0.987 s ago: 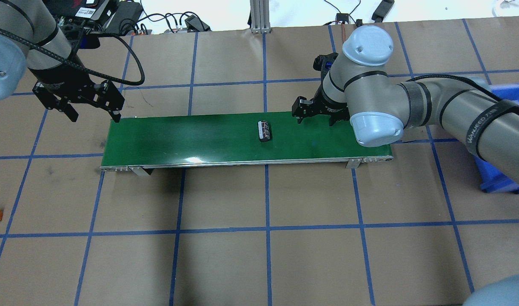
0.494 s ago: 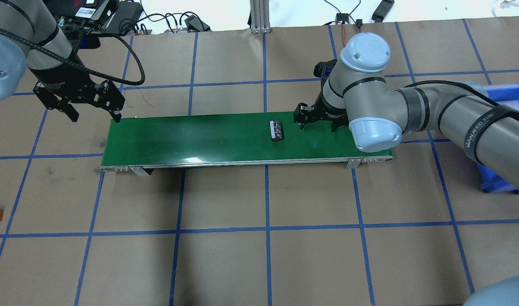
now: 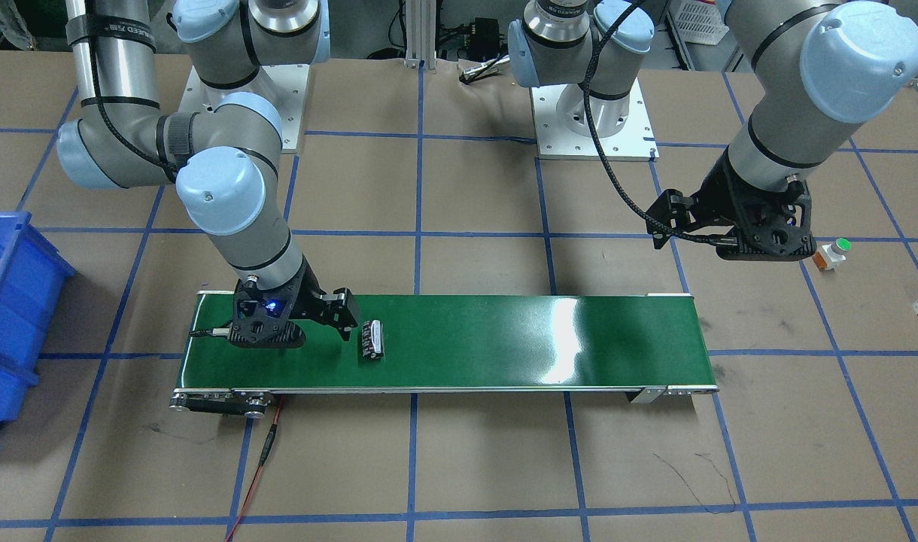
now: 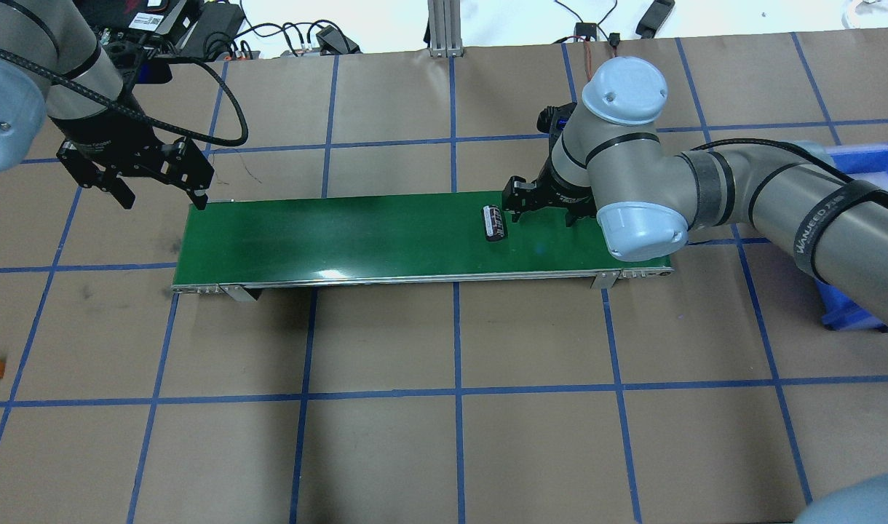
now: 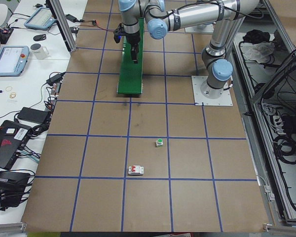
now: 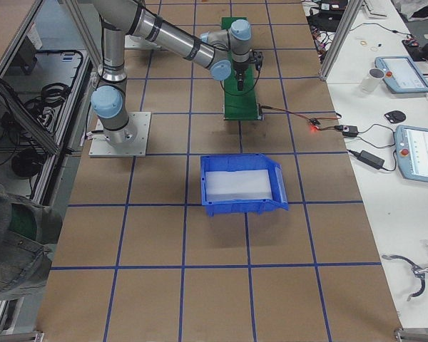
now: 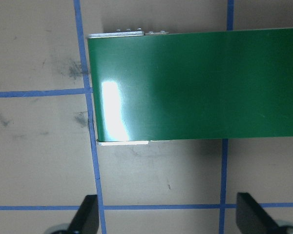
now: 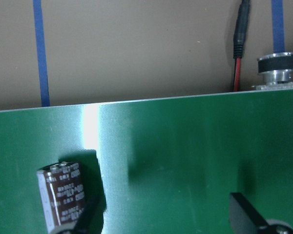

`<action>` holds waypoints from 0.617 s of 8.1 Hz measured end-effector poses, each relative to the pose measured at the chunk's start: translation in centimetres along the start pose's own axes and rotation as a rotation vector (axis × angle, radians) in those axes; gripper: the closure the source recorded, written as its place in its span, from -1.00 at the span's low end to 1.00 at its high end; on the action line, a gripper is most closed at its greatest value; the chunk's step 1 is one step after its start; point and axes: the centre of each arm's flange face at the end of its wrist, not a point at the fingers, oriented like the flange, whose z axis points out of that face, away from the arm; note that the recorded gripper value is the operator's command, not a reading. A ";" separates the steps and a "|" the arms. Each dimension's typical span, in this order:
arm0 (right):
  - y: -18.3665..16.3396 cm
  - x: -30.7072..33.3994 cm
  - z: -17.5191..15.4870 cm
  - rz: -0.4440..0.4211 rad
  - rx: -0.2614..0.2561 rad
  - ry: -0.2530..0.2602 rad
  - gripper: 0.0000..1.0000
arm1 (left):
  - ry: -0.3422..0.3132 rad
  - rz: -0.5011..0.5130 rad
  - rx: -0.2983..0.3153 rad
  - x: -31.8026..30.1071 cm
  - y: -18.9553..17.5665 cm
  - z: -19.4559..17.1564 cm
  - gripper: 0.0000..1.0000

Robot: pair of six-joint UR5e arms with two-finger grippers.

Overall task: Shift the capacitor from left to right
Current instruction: 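Close the right gripper on the capacitor and lift it off the belt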

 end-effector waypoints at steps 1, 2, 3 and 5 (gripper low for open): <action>-0.1 -0.1 -0.3 0.001 0.007 -0.002 -1.00 | -0.001 0.001 0.000 0.0 0.0 0.0 -1.00; -0.5 -0.2 -1.0 0.000 0.023 -0.006 -1.00 | -0.002 0.001 -0.001 0.0 0.0 0.0 -1.00; -0.8 -0.4 -1.5 -0.002 0.036 -0.009 -0.99 | -0.002 0.001 -0.001 0.0 0.0 0.0 -1.00; -0.8 -0.3 -1.4 -0.002 0.032 -0.004 -0.84 | -0.002 0.001 -0.001 0.0 0.0 0.0 -1.00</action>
